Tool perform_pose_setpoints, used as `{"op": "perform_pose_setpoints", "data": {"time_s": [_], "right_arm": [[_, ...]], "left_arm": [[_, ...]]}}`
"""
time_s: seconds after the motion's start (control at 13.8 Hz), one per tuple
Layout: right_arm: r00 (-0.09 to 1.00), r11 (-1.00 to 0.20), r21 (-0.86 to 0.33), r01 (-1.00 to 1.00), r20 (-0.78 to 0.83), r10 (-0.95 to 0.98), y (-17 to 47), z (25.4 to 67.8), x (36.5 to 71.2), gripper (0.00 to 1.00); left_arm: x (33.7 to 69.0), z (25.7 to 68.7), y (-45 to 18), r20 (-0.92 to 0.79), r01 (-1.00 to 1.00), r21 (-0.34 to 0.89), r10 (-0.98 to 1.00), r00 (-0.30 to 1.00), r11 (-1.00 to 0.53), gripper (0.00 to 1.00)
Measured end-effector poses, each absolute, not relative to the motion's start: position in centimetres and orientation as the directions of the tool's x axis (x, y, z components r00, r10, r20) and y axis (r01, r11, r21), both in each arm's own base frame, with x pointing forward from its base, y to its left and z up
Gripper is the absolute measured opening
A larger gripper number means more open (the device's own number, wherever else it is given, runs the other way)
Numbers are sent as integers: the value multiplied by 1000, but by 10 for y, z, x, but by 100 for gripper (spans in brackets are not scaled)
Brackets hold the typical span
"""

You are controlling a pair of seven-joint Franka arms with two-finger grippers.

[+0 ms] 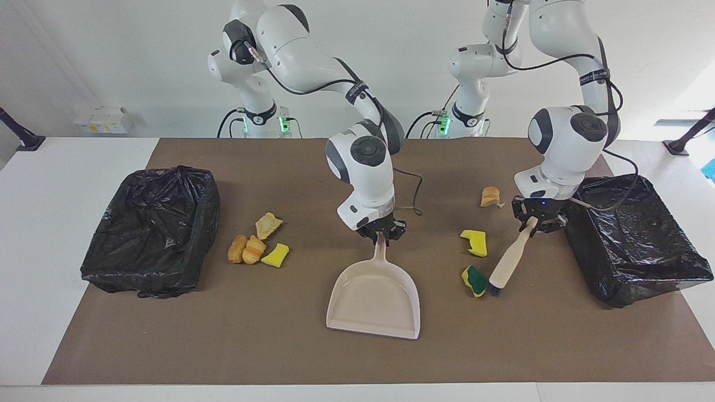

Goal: Sweep and dump trash in bin

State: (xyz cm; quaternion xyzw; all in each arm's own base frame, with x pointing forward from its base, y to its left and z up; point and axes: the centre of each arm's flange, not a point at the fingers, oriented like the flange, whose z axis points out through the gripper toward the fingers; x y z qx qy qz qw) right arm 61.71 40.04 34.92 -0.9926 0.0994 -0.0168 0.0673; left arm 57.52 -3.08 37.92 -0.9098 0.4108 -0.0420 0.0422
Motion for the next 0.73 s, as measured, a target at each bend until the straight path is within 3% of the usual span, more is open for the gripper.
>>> {"op": "perform_pose_setpoints", "data": {"time_s": [0.36, 0.58, 0.73], "right_arm": [[993, -986, -121, -116, 17, -119, 392, 391, 612, 31], [996, -991, -93, 93, -8, 94, 371, 442, 583, 31], [966, -965, -76, 249, -49, 253, 343, 443, 556, 31]], "left_arm": [[604, 405, -33, 52, -791, -162, -805, 591, -590, 26], [638, 402, -50, 56, -812, -175, -829, 557, -557, 26], [659, 379, -73, 32, -853, -182, -870, 491, -488, 26]]}}
